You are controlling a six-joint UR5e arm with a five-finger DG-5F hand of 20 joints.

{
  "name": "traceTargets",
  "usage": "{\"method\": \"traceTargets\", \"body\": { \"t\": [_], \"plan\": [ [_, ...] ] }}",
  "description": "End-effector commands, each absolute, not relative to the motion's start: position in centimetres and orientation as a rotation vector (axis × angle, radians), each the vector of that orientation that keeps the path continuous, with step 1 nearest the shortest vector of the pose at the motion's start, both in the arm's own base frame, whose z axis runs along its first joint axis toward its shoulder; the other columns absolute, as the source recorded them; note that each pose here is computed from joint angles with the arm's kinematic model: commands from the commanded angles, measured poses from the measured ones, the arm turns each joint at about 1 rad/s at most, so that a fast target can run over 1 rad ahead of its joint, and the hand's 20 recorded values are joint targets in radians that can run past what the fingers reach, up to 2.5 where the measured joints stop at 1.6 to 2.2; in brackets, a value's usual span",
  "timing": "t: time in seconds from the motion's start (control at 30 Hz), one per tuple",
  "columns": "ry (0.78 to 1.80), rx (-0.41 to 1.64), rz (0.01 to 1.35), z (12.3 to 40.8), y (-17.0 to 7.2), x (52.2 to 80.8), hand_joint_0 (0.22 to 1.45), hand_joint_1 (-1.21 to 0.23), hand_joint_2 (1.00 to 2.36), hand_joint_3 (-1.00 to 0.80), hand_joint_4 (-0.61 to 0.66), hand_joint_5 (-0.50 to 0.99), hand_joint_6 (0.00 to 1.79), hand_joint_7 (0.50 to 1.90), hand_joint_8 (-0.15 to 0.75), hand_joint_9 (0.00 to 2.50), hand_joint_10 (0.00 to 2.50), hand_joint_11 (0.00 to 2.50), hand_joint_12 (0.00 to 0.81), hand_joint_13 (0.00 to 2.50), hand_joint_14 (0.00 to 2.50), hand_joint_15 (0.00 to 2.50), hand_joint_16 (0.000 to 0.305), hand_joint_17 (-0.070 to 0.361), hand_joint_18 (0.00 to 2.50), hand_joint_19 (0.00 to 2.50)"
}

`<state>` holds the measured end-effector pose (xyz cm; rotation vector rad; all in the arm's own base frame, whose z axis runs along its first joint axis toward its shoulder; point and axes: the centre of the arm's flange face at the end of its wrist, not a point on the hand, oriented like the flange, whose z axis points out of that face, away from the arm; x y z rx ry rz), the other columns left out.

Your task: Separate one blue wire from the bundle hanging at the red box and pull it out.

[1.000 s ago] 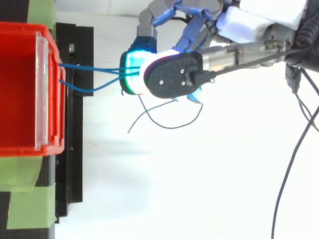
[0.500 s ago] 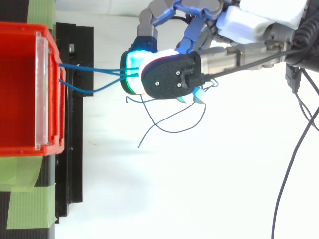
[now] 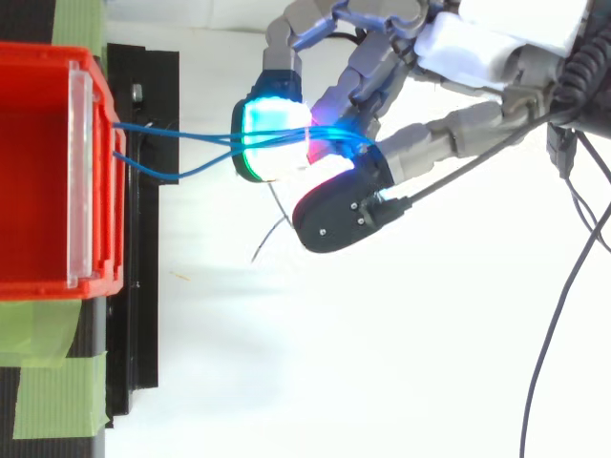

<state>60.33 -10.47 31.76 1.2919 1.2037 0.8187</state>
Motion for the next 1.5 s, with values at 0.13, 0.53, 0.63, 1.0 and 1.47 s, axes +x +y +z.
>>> {"method": "traceTargets", "body": {
  "t": [0.13, 0.53, 0.63, 1.0, 1.47],
  "plan": [
    [1.204, 1.292, 0.819, 31.76, -10.46, 60.32, 0.61, -0.91, 1.0, -0.5, 0.09, -0.2, 0.93, 1.03, 0.336, 1.12, 0.02, 1.2, 0.418, 1.3, 0.03, 1.25, 0.055, 0.123, 0.96, 0.68],
    [1.204, 1.292, 0.819, 31.76, -10.46, 60.32, 0.56, -0.46, 1.0, -0.46, 0.13, -0.16, 0.9, 1.07, 0.375, 1.32, 0.02, 1.17, 0.427, 1.39, 0.02, 1.28, 0.056, 0.126, 1.04, 0.78],
    [1.204, 1.292, 0.819, 31.76, -10.46, 60.32, 0.57, -0.47, 1.0, -0.45, 0.14, -0.15, 0.9, 1.09, 0.378, 1.33, 0.02, 1.17, 0.421, 1.39, 0.02, 1.28, 0.056, 0.127, 1.04, 0.78],
    [1.204, 1.29, 0.818, 31.78, -10.46, 60.34, 0.63, -0.79, 1.02, -0.26, 0.11, -0.16, 0.92, 1.17, 0.385, 1.28, 0.02, 1.23, 0.418, 1.38, 0.03, 1.28, 0.054, 0.121, 1.03, 0.74],
    [1.205, 1.291, 0.818, 31.76, -10.46, 60.32, 0.69, -0.94, 1.02, -0.28, 0.08, -0.21, 0.95, 1.03, 0.33, 1.08, 0.02, 1.2, 0.412, 1.28, 0.03, 1.23, 0.055, 0.123, 0.96, 0.67]
  ]
}}
